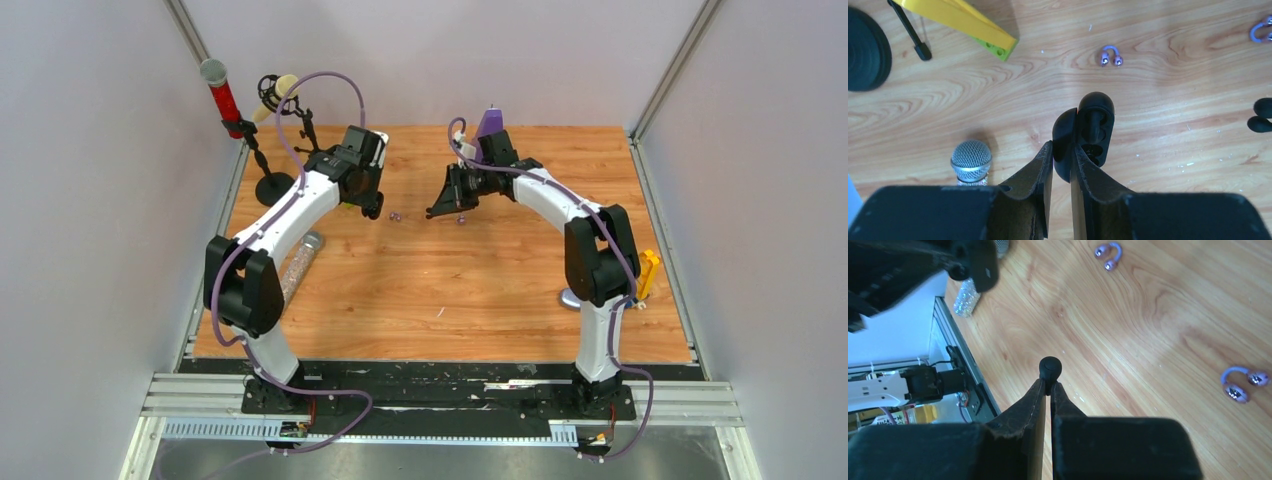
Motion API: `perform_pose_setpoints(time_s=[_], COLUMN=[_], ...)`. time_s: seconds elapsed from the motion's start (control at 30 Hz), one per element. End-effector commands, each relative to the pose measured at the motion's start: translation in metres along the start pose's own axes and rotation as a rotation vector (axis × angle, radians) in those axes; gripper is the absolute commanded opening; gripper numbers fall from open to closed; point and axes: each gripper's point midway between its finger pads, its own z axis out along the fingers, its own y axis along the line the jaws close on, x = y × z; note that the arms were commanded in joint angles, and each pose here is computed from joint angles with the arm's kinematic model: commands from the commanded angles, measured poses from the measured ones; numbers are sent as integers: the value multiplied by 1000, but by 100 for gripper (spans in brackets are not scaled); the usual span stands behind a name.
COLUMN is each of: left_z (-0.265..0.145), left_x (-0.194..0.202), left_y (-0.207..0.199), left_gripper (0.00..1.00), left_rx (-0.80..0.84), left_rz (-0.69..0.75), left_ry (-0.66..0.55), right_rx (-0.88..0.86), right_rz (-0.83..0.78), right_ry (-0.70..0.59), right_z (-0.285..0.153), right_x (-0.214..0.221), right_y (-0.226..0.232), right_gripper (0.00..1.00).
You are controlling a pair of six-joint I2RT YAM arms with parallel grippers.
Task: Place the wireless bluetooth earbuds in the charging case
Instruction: Pick up the earbud from the center of the board, then place the earbud in the charging case.
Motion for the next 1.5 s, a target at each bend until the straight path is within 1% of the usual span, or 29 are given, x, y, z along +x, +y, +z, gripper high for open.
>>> perform_pose_setpoints(time_s=[0.0, 0.1, 0.17, 0.3, 0.5, 0.67, 0.9, 1.07, 1.27, 1.47], left_z=[-1, -5, -11, -21, -23, -22, -18, -14, -10, -15], left_x=[-2, -3, -4, -10, -11, -10, -6, -3, 0, -3], left_y=[-5, -15, -33, -50, -55, -56, -58, -60, -62, -65], left_gripper=[25, 26, 26, 27, 27, 27, 25, 25, 25, 25], left_rx=[-84, -113, -94, -66, -60, -57, -57, -54, -58, -54], left_rz=[-108, -110, -99, -106, -121, -130, -134, -143, -147, -143], left_ry=[-2, -23, -49, -84, -96, -98, -90, -80, -68, -83], right_rx=[-67, -78, -81, -94, -115, -135, -138, -151, -157, -153], right_rz=[-38, -42, -39, -24, -7, 0, -14, 12, 8, 25], right_ry=[-101, -98, -92, -60, -27, -30, -58, -45, -49, -31], right_z=[-7, 1, 7, 22, 29, 23, 15, 18, 18, 26], right_x=[-40, -43, -43, -34, -15, -5, -10, -8, -9, -4], right_y=[41, 49, 51, 57, 65, 75, 85, 86, 94, 91], right_gripper=[0, 0, 0, 0, 0, 0, 0, 0, 0, 0])
